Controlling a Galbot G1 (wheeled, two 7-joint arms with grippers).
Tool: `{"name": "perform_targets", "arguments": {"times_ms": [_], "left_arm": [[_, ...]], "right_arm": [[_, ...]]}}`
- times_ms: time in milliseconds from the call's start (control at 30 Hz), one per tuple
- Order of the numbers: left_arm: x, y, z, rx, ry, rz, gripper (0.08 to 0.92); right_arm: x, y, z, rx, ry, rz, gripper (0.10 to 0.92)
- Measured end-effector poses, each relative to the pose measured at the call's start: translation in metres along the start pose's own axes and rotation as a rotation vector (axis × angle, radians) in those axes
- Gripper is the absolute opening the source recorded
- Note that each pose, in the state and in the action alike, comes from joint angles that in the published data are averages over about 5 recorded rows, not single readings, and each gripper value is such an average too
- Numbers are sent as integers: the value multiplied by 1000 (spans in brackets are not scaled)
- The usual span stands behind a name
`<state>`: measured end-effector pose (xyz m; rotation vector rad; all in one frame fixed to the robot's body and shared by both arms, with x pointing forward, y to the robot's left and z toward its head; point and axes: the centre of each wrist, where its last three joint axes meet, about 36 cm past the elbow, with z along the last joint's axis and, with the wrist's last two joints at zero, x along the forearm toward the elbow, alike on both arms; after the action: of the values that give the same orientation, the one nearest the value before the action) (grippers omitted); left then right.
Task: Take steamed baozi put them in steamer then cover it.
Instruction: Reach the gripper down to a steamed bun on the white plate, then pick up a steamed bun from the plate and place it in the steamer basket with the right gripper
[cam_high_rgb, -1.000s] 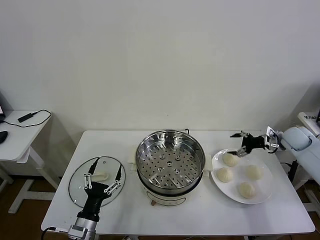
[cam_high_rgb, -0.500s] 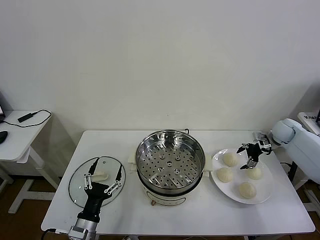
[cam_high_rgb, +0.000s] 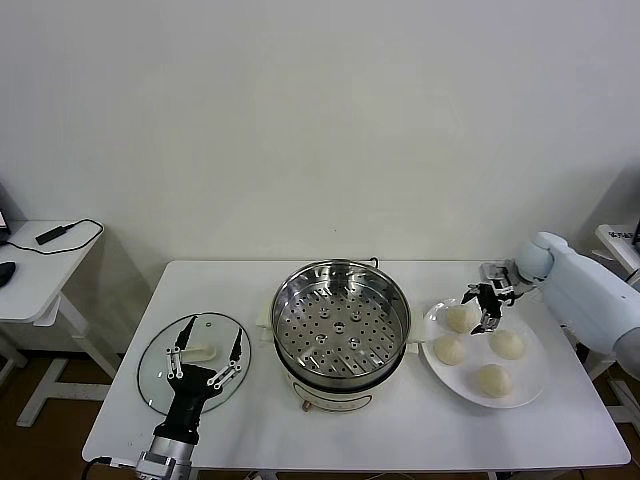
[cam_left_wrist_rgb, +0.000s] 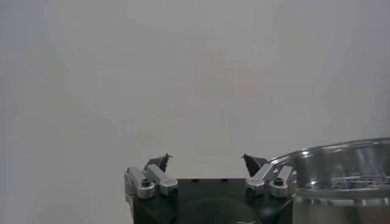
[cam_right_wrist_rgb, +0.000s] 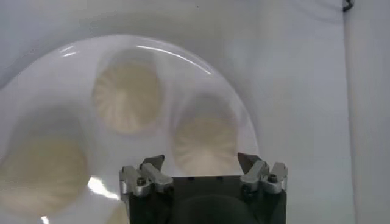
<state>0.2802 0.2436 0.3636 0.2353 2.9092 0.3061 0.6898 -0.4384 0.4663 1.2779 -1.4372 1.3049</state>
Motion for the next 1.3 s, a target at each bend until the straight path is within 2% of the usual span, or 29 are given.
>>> {"name": "perform_targets", "arguments": {"times_ms": [133,367,467,600,800,1100,1300], "left_arm": [[0,0,1,0,0,0,823],[-1,0,1,0,-3,-3,823],[-2,0,0,0,-5,-4,823],[-3,1,0,0,-9,-5,823],[-5,0,-3,1,-17,-2,823],[-3,-1,-7,2,-20,2,823],[-2,-1,-10,2,-22,3,823]], "right_arm": [[-4,-1,-2,12,9,1,799],[-3,-3,-5,29,10,17,643],[2,-3,-7,39,5,25,622],[17,-5,-11,77,-7,37,625],[67,-17,-34,242,-46,69,661],[157,-44,-125,661,-112,152,670],[190,-46,-200,945,-126,159,670]]}}
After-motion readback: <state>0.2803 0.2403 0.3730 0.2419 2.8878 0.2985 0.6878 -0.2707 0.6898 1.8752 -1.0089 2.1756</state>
